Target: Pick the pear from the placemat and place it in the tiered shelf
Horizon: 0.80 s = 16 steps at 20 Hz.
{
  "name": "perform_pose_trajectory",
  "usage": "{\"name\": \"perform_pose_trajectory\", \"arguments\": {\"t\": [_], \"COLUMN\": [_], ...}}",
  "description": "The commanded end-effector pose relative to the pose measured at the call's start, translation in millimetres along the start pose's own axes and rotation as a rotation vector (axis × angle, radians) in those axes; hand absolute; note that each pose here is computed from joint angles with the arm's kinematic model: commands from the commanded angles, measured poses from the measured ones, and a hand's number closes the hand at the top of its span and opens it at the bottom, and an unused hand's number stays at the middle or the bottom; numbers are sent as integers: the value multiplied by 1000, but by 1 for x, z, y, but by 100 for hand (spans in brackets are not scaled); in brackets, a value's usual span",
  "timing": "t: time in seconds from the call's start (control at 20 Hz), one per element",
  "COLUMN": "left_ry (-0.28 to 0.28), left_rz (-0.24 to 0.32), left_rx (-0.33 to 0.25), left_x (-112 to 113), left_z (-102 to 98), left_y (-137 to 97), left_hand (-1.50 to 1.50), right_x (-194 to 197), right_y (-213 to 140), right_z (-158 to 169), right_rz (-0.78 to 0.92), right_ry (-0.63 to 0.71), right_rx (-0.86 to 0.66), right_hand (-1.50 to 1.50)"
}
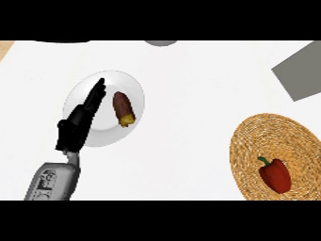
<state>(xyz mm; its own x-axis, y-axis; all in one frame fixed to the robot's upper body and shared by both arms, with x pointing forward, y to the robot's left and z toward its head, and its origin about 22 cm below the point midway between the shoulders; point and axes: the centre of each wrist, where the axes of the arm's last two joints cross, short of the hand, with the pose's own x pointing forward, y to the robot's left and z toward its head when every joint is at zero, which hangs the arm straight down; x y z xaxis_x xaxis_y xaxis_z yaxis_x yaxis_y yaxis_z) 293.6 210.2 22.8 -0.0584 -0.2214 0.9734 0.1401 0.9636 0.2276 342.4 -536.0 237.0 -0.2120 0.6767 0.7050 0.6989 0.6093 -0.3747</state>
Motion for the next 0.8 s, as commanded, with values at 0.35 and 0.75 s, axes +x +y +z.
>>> {"name": "perform_pose_trajectory", "arguments": {"t": [0.35, 0.75], "left_ry": [8, 5], "left_rz": [-2, -5], "left_rx": [17, -2], "left_x": [-4, 3], "left_z": [3, 10], "left_y": [2, 1], "left_hand": [0, 0], "right_x": [4, 12], "right_y": [-32, -37], "right_z": [-6, -13], "right_rz": [-241, -382], "right_ry": [55, 97], "right_rx": [47, 19], "right_hand": [-150, -150]}}
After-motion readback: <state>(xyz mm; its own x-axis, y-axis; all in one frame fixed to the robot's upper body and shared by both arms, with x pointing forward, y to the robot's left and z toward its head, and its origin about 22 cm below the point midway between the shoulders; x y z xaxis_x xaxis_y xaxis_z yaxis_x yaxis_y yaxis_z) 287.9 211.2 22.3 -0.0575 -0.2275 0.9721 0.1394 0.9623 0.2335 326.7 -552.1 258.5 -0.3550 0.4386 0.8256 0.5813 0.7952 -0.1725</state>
